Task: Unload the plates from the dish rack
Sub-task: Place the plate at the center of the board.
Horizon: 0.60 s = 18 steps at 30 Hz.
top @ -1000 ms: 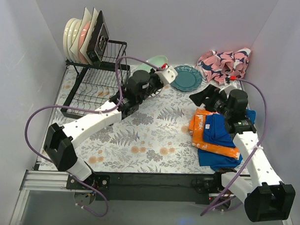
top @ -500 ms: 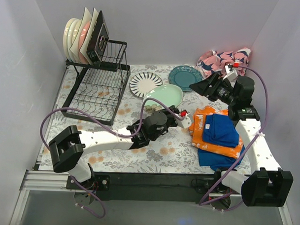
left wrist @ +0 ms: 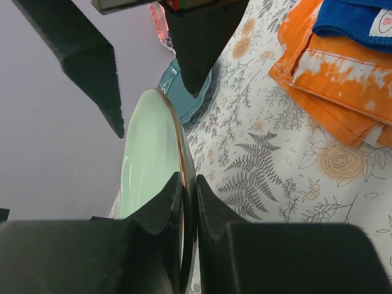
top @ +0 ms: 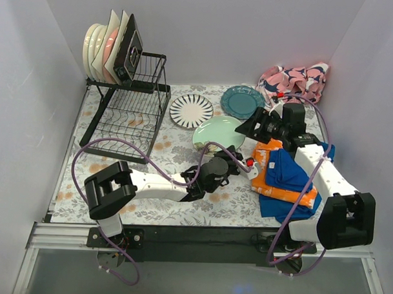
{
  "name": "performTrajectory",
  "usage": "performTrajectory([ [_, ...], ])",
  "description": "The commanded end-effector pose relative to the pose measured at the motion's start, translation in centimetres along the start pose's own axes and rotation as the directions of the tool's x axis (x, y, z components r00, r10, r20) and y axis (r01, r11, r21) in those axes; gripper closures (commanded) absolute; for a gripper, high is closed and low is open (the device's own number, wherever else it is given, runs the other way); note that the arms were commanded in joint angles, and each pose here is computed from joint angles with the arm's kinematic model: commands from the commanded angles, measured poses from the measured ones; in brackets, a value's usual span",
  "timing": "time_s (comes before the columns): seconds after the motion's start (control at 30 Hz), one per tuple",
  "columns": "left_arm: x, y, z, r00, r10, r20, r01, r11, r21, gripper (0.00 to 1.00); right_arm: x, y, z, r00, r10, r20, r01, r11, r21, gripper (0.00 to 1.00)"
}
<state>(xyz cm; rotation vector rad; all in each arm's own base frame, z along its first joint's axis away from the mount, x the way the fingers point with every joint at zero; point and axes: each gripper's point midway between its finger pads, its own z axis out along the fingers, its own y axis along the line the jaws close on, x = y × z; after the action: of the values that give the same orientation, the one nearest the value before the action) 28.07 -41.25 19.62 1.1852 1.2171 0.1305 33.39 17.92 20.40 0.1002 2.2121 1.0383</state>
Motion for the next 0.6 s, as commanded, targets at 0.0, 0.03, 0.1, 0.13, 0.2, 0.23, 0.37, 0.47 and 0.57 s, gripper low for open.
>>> performTrajectory([
  [0.0, -3.3, 4.5, -0.8, 0.993, -0.045, 0.108, 0.061, 0.987, -0.146, 1.00, 0.3, 0.8, 0.7, 1.000, -0.007, -0.001, 0.007, 0.998, -0.067, 0.28],
  [0.03, -3.1, 4.4, -0.8, 0.993, -0.046, 0.108, 0.062, 0.987, -0.150, 1.00, 0.5, 0.9, 0.8, 1.000, 0.002, -0.009, -0.002, 0.997, -0.077, 0.33],
  [0.1, -2.9, 4.3, -0.9, 0.994, -0.036, 0.107, 0.052, 0.987, -0.149, 1.00, 0.9, 1.0, 0.9, 1.000, 0.021, -0.023, -0.024, 0.995, -0.101, 0.35],
  [0.13, -2.7, 4.0, -1.0, 0.993, -0.033, 0.112, 0.049, 0.988, -0.149, 1.00, 1.1, 1.2, 0.9, 0.999, 0.024, -0.029, -0.027, 0.993, -0.113, 0.37],
  [0.2, -2.5, 3.6, -1.1, 0.994, -0.020, 0.110, 0.036, 0.989, -0.143, 1.00, 1.4, 1.4, 1.1, 0.999, 0.035, -0.032, -0.039, 0.990, -0.136, 0.39],
  [0.23, -2.3, 3.5, -1.0, 0.994, -0.021, 0.110, 0.037, 0.989, -0.145, 1.00, 1.8, 1.5, 1.1, 0.998, 0.042, -0.044, -0.048, 0.988, -0.148, 0.41],
  [0.37, -2.0, 3.0, -1.2, 0.992, -0.034, 0.121, 0.051, 0.989, -0.137, 1.00, 2.6, 1.1, 1.5, 0.996, 0.067, -0.065, -0.077, 0.984, -0.163, 0.60],
  [0.47, -1.8, 2.8, -1.3, 0.993, -0.035, 0.115, 0.051, 0.989, -0.140, 1.00, 3.3, 1.1, 1.8, 0.992, 0.088, -0.089, -0.104, 0.976, -0.192, 0.85],
  [0.57, -1.4, 2.5, -1.3, 0.994, -0.051, 0.100, 0.065, 0.988, -0.138, 1.00, 3.2, 1.1, 1.9, 0.991, 0.100, -0.085, -0.115, 0.973, -0.200, 0.99],
])
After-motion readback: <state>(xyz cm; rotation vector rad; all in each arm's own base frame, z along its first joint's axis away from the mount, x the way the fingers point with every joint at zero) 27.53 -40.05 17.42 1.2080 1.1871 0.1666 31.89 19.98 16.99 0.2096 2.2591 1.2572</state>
